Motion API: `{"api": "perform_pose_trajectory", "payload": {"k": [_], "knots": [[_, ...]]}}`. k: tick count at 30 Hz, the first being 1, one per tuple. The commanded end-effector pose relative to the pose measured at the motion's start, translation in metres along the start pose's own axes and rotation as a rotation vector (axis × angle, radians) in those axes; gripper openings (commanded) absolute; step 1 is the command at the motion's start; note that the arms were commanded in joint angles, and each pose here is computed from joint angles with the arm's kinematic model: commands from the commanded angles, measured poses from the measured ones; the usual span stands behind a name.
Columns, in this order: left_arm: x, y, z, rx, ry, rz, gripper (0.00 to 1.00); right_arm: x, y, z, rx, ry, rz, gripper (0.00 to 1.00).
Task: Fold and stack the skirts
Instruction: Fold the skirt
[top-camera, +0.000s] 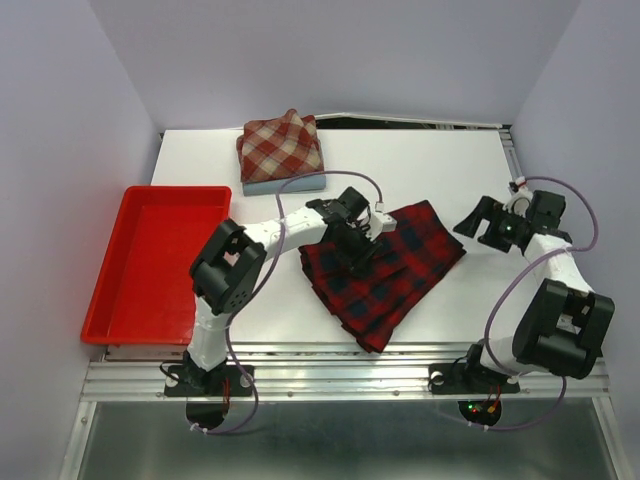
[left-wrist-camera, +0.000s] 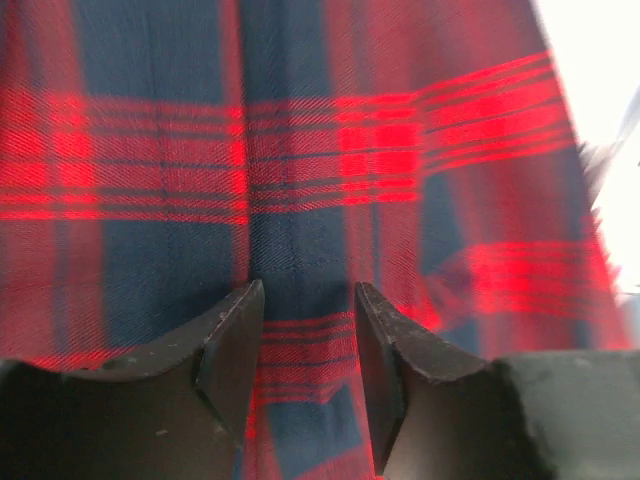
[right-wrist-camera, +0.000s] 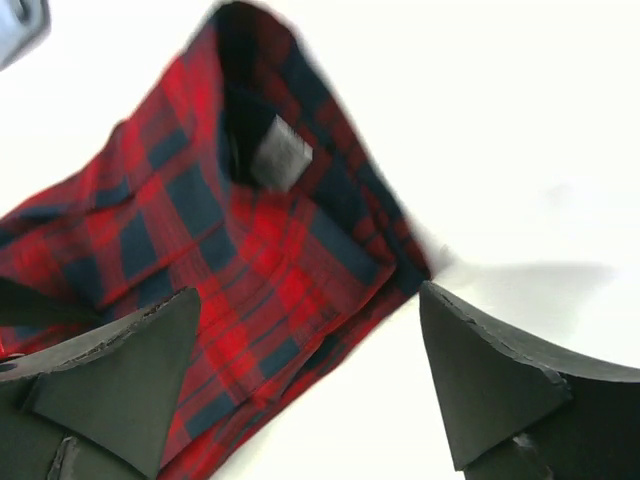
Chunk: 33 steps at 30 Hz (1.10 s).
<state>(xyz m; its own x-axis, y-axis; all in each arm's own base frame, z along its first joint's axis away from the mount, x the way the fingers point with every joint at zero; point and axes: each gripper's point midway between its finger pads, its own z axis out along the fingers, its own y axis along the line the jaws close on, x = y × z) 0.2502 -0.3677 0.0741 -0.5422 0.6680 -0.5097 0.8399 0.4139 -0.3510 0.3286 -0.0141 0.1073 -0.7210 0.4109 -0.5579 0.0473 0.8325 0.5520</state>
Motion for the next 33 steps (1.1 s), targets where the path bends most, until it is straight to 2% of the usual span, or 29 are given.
{"api": "perform_pose_trajectory", "payload": {"k": [1, 2, 3, 5, 6, 7, 8, 11, 12, 16, 17, 20, 23, 25, 27, 29, 32, 33], "knots": [[0.026, 0.031, 0.018, -0.077, 0.093, -0.002, 0.46, -0.062, 0.015, -0.027, 0.000, -0.125, -0.269, 0.90], [0.040, 0.037, 0.028, -0.076, 0.148, -0.006, 0.44, -0.070, 0.023, -0.028, -0.036, -0.130, -0.287, 0.86], [0.042, 0.044, 0.030, -0.088, 0.169, 0.040, 0.44, -0.071, 0.033, -0.020, -0.107, -0.107, -0.303, 0.80], [0.041, 0.064, 0.037, -0.155, 0.195, 0.092, 0.44, -0.090, 0.053, -0.015, -0.165, -0.107, -0.338, 0.74], [0.041, 0.082, 0.035, -0.222, 0.223, 0.190, 0.44, -0.097, 0.050, -0.005, -0.180, -0.101, -0.316, 0.70], [0.035, 0.086, 0.037, -0.222, 0.215, 0.243, 0.44, -0.099, 0.059, -0.006, -0.204, -0.103, -0.313, 0.69], [0.025, 0.104, 0.034, -0.301, 0.206, 0.317, 0.43, -0.110, 0.067, 0.006, -0.234, -0.125, -0.345, 0.69], [0.011, 0.117, 0.024, -0.368, 0.188, 0.524, 0.43, -0.121, 0.080, 0.032, -0.272, -0.120, -0.404, 0.69], [-0.004, 0.116, 0.019, -0.393, 0.145, 0.571, 0.46, -0.127, 0.102, 0.040, -0.305, -0.120, -0.452, 0.69], [-0.040, 0.123, -0.004, -0.469, 0.057, 0.691, 0.55, -0.120, 0.132, 0.082, -0.365, -0.075, -0.537, 0.69], [-0.056, 0.121, -0.017, -0.492, 0.004, 0.698, 0.62, -0.113, 0.128, 0.099, -0.370, -0.043, -0.537, 0.69], [-0.088, 0.104, -0.053, -0.510, -0.135, 0.622, 0.72, -0.108, 0.133, 0.121, -0.393, -0.005, -0.578, 0.68], [-0.099, 0.071, -0.086, -0.449, -0.221, 0.556, 0.73, -0.093, 0.120, 0.146, -0.378, 0.058, -0.561, 0.65], [-0.092, 0.045, -0.093, -0.353, -0.254, 0.496, 0.73, -0.083, 0.106, 0.156, -0.352, 0.092, -0.580, 0.61], [-0.072, 0.024, -0.102, -0.293, -0.228, 0.472, 0.72, -0.072, 0.096, 0.158, -0.337, 0.130, -0.597, 0.56], [-0.047, 0.005, -0.093, -0.238, -0.173, 0.456, 0.71, -0.059, 0.084, 0.156, -0.309, 0.168, -0.631, 0.49], [-0.004, -0.028, -0.083, -0.126, -0.065, 0.448, 0.63, -0.030, 0.066, 0.144, -0.269, 0.252, -0.658, 0.39], [0.010, -0.037, -0.082, -0.087, -0.033, 0.430, 0.58, -0.012, 0.056, 0.139, -0.257, 0.299, -0.672, 0.35]]}}
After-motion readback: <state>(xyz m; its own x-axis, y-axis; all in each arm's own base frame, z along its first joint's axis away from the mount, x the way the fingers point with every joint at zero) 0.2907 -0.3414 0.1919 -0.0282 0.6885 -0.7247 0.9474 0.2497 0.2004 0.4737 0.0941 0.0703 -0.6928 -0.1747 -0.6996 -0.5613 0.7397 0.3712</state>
